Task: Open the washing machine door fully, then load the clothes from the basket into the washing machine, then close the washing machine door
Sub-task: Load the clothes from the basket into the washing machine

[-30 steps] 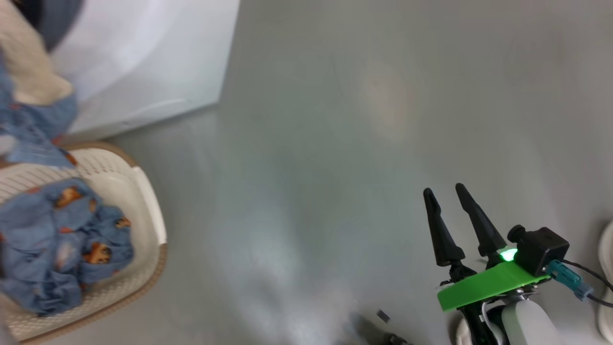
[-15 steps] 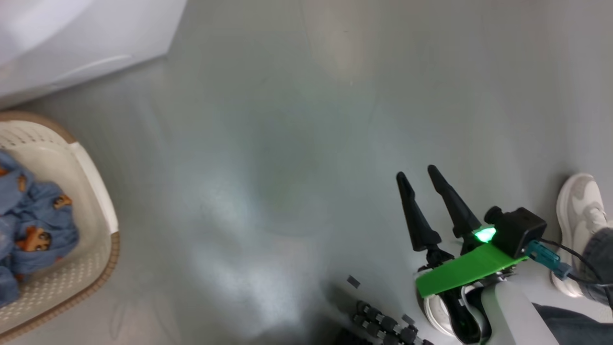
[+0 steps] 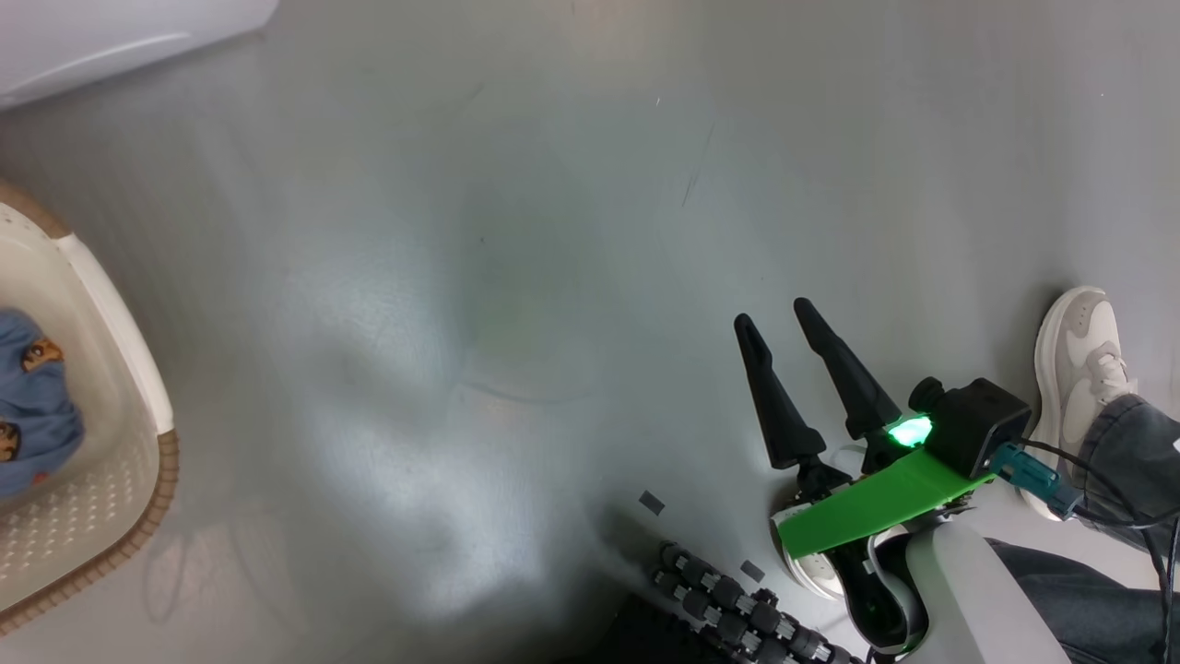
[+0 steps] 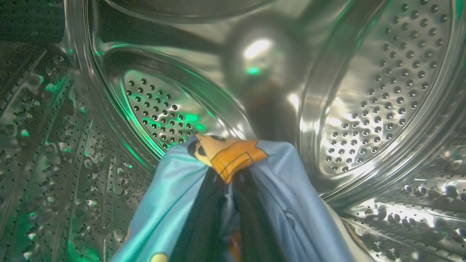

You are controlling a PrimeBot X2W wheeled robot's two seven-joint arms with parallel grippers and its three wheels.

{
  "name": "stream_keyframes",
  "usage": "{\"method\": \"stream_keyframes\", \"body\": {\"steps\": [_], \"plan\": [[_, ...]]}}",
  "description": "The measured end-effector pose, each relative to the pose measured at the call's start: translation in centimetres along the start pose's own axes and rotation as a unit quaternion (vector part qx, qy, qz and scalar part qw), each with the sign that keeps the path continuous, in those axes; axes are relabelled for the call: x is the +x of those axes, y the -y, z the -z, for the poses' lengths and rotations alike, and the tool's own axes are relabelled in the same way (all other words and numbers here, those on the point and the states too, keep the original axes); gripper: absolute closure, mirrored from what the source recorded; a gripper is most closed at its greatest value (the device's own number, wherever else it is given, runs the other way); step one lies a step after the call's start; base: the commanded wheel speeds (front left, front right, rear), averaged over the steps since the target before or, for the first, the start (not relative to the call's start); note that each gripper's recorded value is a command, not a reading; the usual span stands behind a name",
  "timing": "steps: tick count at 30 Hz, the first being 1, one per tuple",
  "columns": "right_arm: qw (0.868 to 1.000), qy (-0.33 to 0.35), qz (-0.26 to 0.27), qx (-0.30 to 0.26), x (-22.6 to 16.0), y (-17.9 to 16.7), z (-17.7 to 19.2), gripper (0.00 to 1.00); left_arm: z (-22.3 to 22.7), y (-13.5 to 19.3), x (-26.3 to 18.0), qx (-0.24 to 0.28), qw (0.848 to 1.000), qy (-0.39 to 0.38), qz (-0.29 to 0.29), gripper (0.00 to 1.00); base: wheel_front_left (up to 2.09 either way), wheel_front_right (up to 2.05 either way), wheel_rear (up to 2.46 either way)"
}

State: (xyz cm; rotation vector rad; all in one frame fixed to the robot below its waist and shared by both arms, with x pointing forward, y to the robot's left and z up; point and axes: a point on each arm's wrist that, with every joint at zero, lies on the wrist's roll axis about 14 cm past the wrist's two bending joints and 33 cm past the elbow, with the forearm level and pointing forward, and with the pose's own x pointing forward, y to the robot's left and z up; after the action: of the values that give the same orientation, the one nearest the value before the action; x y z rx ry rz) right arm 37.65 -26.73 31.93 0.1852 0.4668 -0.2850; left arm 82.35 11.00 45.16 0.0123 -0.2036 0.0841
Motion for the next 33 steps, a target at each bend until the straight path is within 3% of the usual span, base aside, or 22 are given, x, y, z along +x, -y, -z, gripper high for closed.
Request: {"method": "stream_keyframes", "body": {"steps": [10, 15, 17, 33], "plan": [[1.000, -0.011, -0.008, 0.005, 0.1, -0.6, 0.8, 0.00, 3.0, 0.4, -0.2, 0.019, 0.998, -0.064, 0.007, 0.98, 0.00, 0.00, 0.00], [1.000, -0.007, -0.012, 0.007, 0.0, -0.8, 0.5, 0.00, 3.4, 0.3, -0.3, 0.030, 0.995, -0.096, 0.013, 0.43, 0.00, 0.00, 0.00], [1.000, -0.005, -0.013, 0.009, 0.1, -0.9, 0.4, 0.00, 3.2, 0.3, -0.3, 0.030, 0.994, -0.103, 0.014, 0.00, 0.00, 0.00, 0.00], [0.999, 0.029, -0.025, 0.016, 0.6, -1.1, -1.8, 0.00, 1.7, 0.2, -2.5, -0.006, 0.989, -0.146, 0.014, 0.00, 0.00, 0.00, 0.00]]}}
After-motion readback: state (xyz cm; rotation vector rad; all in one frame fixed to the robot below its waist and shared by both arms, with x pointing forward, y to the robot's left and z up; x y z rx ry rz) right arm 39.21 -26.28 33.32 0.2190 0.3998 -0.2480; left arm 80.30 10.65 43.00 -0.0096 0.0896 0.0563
